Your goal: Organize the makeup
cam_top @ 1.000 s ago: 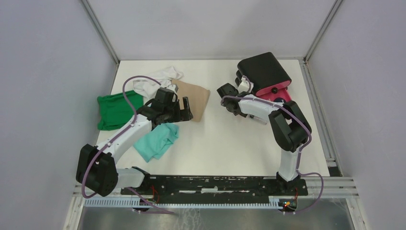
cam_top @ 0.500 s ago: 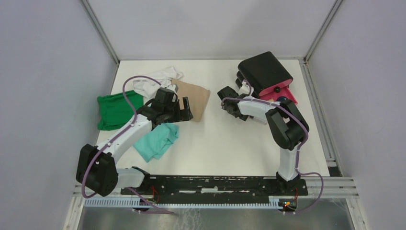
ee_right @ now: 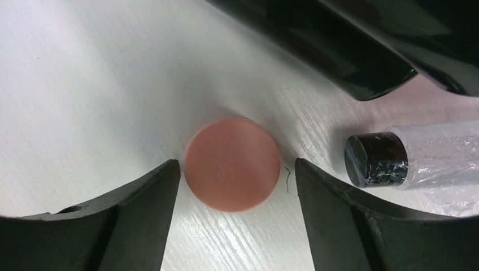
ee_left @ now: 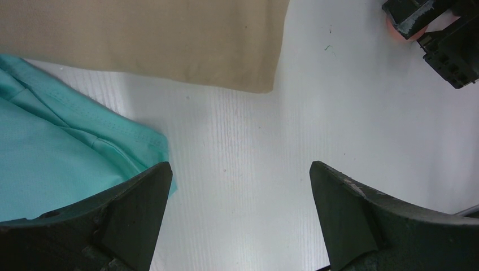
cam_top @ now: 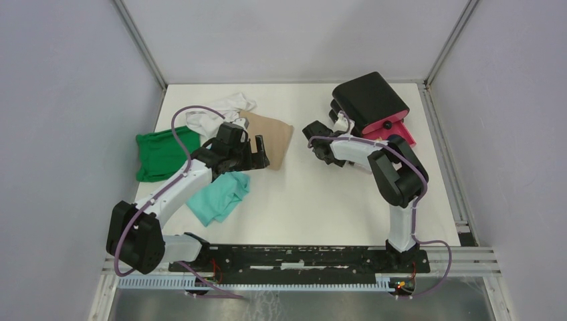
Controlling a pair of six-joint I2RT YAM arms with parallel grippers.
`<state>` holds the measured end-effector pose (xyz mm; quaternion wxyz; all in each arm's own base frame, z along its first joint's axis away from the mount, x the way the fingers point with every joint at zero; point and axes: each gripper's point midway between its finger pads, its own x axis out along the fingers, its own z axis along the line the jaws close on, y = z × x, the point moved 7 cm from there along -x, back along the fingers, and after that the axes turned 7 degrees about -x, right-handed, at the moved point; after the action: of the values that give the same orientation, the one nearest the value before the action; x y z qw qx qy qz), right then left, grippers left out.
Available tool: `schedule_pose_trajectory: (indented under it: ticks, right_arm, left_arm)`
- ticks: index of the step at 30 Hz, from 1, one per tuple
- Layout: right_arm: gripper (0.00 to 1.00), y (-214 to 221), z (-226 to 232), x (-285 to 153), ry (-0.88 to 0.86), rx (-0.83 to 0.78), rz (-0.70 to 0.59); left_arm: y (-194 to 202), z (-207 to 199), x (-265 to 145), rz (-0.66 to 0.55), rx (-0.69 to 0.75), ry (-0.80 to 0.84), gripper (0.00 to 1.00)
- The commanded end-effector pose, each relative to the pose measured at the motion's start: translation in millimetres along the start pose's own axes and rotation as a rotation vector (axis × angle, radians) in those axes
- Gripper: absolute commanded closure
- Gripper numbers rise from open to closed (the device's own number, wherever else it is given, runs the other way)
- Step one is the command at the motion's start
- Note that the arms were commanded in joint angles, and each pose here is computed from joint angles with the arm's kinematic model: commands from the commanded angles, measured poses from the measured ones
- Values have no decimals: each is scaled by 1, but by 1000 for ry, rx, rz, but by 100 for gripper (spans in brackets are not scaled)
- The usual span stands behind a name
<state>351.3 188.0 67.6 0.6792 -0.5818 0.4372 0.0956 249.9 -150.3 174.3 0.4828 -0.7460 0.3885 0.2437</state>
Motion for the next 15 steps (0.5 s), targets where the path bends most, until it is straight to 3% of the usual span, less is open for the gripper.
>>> schedule_pose_trajectory:
  ticks: [1, 10, 15]
  right_arm:
    - [22, 7, -4, 10, 48, -13, 11]
    - [34, -4, 1, -18, -1, -44, -71]
    - [35, -14, -4, -32, -30, -51, -90]
  left_arm:
    - [-8, -3, -2, -37, 37, 19, 1]
    - [-7, -2, -4, -42, 35, 23, 1]
    - [-6, -2, -6, -45, 33, 27, 1]
